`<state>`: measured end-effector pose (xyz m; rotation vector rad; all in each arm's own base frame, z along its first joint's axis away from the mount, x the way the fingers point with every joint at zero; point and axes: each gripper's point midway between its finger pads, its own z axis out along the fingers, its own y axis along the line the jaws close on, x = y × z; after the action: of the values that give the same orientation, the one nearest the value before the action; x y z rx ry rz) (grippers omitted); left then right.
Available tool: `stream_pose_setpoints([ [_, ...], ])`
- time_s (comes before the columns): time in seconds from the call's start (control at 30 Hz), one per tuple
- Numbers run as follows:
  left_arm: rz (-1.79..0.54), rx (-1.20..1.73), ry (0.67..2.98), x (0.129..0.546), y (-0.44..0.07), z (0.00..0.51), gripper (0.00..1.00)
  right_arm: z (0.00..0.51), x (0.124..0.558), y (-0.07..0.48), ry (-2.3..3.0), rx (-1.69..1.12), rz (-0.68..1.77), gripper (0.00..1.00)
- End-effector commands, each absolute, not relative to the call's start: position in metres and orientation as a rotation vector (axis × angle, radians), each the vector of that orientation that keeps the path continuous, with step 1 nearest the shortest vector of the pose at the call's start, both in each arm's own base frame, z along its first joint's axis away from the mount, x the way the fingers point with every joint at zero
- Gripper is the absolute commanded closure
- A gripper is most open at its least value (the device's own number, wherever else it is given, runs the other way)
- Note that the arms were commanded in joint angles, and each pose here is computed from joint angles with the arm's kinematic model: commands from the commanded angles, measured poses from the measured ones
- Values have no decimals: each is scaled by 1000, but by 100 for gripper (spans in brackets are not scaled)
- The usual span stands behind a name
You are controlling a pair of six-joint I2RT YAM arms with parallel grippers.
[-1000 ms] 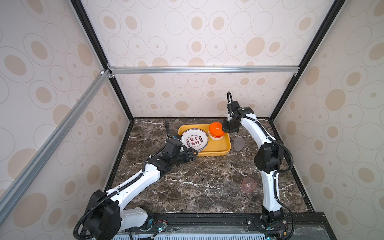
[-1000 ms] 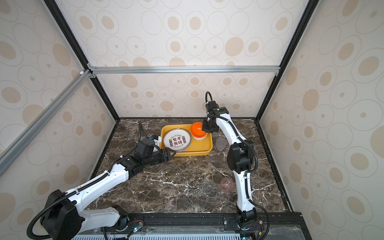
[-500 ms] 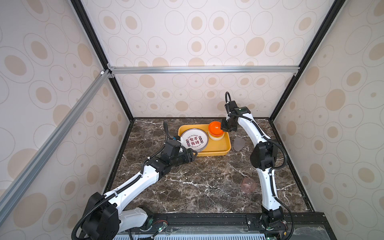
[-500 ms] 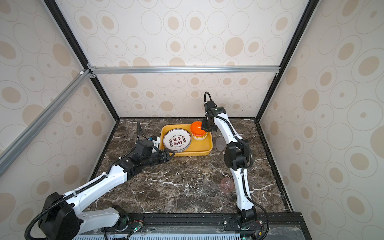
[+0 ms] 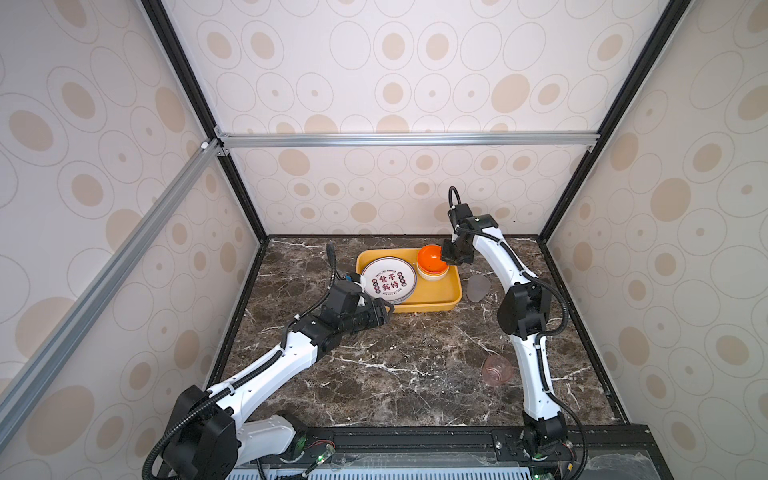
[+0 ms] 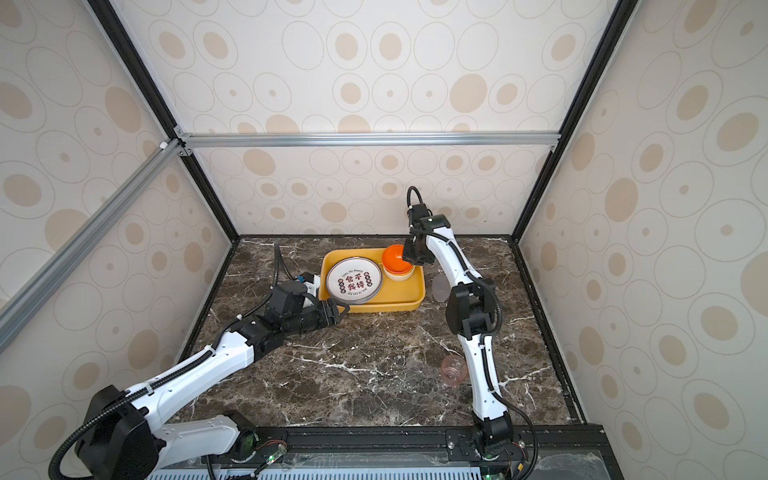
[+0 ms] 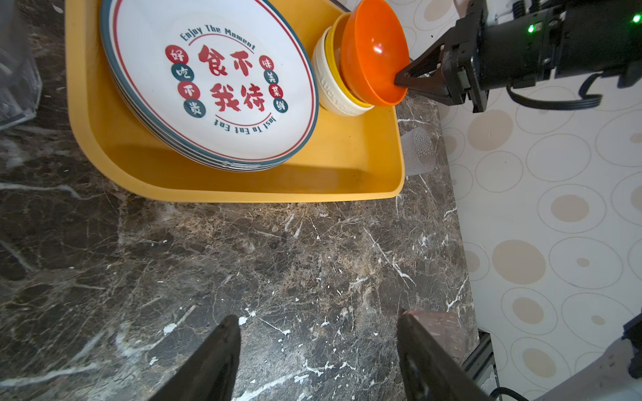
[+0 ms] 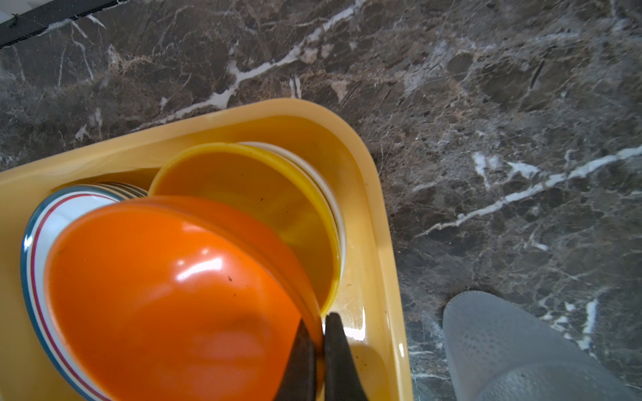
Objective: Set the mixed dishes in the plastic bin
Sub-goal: 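Lower the orange bowl into the yellow bowl and open the right gripper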
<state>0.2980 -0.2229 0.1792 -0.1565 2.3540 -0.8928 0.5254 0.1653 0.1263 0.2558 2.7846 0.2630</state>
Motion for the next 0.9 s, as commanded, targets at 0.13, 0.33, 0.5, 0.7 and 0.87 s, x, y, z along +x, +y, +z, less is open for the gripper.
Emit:
stream_pose_setpoints([
  [0.13,-892,-189,2340,297,-217,183,29,121,529,160,2788,285,232,98],
  [0.33,-891,-192,2340,297,-215,183,29,117,529,160,2793,292,231,99],
  [0.5,-893,-192,2339,296,-215,183,29,113,529,161,2800,295,230,98],
  [0.7,-892,-200,2337,295,-214,183,29,110,531,160,2797,310,220,96],
  [0.87,-896,-201,2337,295,-214,182,29,106,532,159,2800,323,215,93],
])
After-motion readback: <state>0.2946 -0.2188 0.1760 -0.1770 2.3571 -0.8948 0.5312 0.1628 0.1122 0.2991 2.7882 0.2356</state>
